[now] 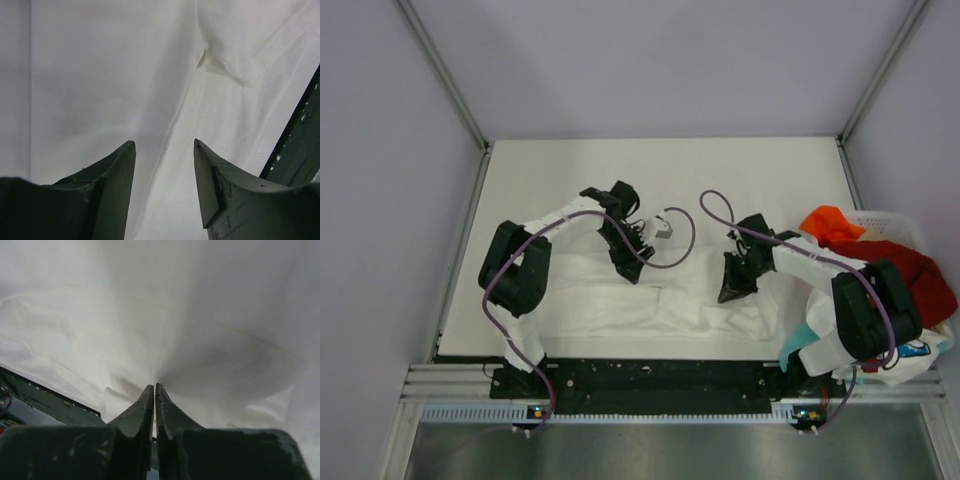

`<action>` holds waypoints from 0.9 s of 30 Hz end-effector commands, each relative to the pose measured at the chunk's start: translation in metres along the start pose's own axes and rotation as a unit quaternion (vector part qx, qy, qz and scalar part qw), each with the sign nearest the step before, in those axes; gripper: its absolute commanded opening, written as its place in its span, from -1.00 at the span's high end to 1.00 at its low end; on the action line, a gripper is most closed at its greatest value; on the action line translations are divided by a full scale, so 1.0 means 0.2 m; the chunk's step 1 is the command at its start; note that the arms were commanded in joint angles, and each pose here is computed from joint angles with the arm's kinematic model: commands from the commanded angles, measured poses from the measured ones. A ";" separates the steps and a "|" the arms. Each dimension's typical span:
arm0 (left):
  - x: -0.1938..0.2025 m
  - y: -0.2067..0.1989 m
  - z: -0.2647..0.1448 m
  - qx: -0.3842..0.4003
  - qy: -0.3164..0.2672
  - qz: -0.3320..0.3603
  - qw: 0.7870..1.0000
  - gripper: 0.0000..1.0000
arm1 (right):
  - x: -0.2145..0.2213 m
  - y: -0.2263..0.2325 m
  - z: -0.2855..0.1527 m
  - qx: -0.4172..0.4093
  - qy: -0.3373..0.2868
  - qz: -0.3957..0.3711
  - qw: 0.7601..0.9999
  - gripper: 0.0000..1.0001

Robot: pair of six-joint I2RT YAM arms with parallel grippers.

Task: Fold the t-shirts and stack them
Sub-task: Fold the other side of the tshirt into a rectangle

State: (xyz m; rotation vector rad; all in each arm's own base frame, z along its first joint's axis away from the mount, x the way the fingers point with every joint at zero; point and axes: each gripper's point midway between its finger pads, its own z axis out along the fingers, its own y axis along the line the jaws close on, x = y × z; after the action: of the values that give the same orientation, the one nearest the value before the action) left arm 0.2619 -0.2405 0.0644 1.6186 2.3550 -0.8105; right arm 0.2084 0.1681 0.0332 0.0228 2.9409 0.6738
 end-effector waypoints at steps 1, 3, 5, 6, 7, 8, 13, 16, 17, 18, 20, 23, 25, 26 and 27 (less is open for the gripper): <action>0.09 0.07 -0.06 -0.037 0.004 -0.010 0.999 -0.09 | 0.14 -0.05 -0.04 0.028 0.032 0.036 0.998 1.00; 0.14 0.12 -0.10 -0.053 0.004 -0.026 0.998 -0.09 | 0.24 -0.10 -0.09 0.060 0.055 0.073 0.994 1.00; 0.18 0.17 -0.16 -0.068 0.001 -0.042 0.997 -0.09 | 0.37 -0.14 -0.12 0.077 0.074 0.114 0.988 1.00; 0.21 0.19 -0.19 -0.075 -0.003 -0.050 0.996 -0.09 | 0.40 -0.16 -0.14 0.081 0.066 0.132 0.986 1.00; 0.23 0.21 -0.23 -0.082 -0.006 -0.062 0.995 -0.09 | 0.44 -0.18 -0.15 0.090 0.061 0.147 0.983 1.00; 0.26 0.24 -0.27 -0.090 -0.011 -0.074 0.993 -0.09 | 0.47 -0.21 -0.15 0.103 0.055 0.162 0.980 1.00; 0.46 0.35 -0.41 -0.133 -0.012 -0.133 0.982 -0.09 | 0.48 -0.27 -0.19 0.132 0.017 0.195 0.972 1.00; 0.59 0.41 -0.50 -0.164 -0.006 -0.166 0.972 -0.10 | 0.29 -0.24 -0.27 0.144 -0.048 0.174 0.973 1.00; 0.63 0.43 -0.54 -0.176 -0.006 -0.177 0.968 -0.09 | 0.20 -0.22 -0.31 0.143 -0.073 0.158 0.974 1.00; 0.67 0.45 -0.57 -0.188 -0.003 -0.187 0.964 -0.09 | 0.10 -0.19 -0.34 0.142 -0.096 0.138 0.975 1.00; 0.74 0.47 -0.63 -0.212 0.001 -0.207 0.955 -0.10 | -0.08 -0.15 -0.39 0.159 -0.121 0.100 0.975 0.81; 0.88 0.54 -0.69 -0.255 0.012 -0.249 0.934 -0.09 | -0.30 -0.16 -0.37 0.192 -0.133 0.068 0.970 0.46; 0.95 0.54 -0.67 -0.258 0.018 -0.277 0.926 -0.09 | -0.41 -0.18 -0.30 0.183 -0.133 0.070 0.972 0.36; 0.99 0.53 -0.65 -0.259 0.023 -0.290 0.921 -0.08 | -0.45 -0.21 -0.24 0.178 -0.125 0.074 0.973 0.28; 1.02 0.53 -0.65 -0.266 0.027 -0.298 0.916 -0.08 | -0.48 -0.23 -0.20 0.179 -0.121 0.077 0.973 0.25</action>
State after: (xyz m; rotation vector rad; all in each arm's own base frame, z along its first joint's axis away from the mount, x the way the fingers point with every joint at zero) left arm 0.3058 -0.0015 0.0559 0.8351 2.7593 -0.2603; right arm 0.2657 0.1209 0.0878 0.3758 2.7957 0.2095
